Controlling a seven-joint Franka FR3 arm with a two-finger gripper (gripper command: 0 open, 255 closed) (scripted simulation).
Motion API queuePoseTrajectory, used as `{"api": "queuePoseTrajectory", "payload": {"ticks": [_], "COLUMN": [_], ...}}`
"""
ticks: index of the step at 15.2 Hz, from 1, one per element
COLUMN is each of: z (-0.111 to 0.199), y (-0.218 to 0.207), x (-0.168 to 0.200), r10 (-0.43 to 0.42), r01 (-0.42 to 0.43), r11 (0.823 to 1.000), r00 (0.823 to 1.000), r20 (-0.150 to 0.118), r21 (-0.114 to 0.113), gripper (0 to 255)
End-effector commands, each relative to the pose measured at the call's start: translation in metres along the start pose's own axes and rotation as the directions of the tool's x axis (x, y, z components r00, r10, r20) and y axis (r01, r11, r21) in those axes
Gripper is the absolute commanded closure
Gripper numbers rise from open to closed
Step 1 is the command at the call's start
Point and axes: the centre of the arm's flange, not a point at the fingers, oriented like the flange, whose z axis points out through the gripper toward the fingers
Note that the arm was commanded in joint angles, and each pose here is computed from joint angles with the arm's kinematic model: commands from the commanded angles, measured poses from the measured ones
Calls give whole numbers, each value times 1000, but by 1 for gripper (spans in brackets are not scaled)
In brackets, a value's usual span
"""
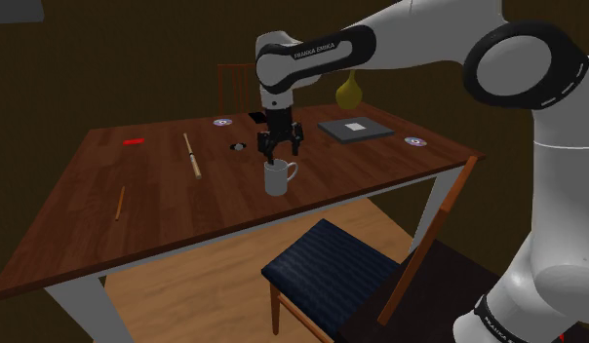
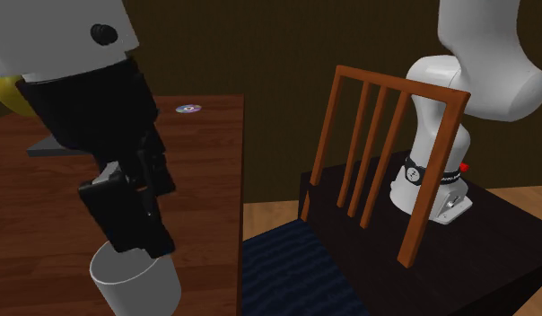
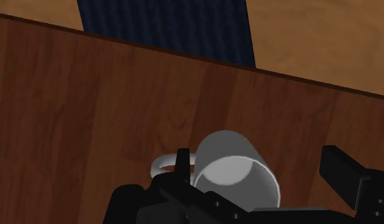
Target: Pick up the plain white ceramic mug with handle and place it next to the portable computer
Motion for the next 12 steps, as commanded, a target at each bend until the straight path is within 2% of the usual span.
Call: {"api": "queuePoseTrajectory", "payload": {"ticks": [1, 5, 12], "z": [11, 29, 66], "y": [-12, -31, -31], "x": [19, 59, 58], "r10": [-7, -20, -20], "r01": [7, 20, 20], "r11": [1000, 1000, 1000], "r00": [1000, 1000, 1000], "r20": [7, 18, 18], "r21": [0, -2, -2], "gripper": [0, 0, 0]}}
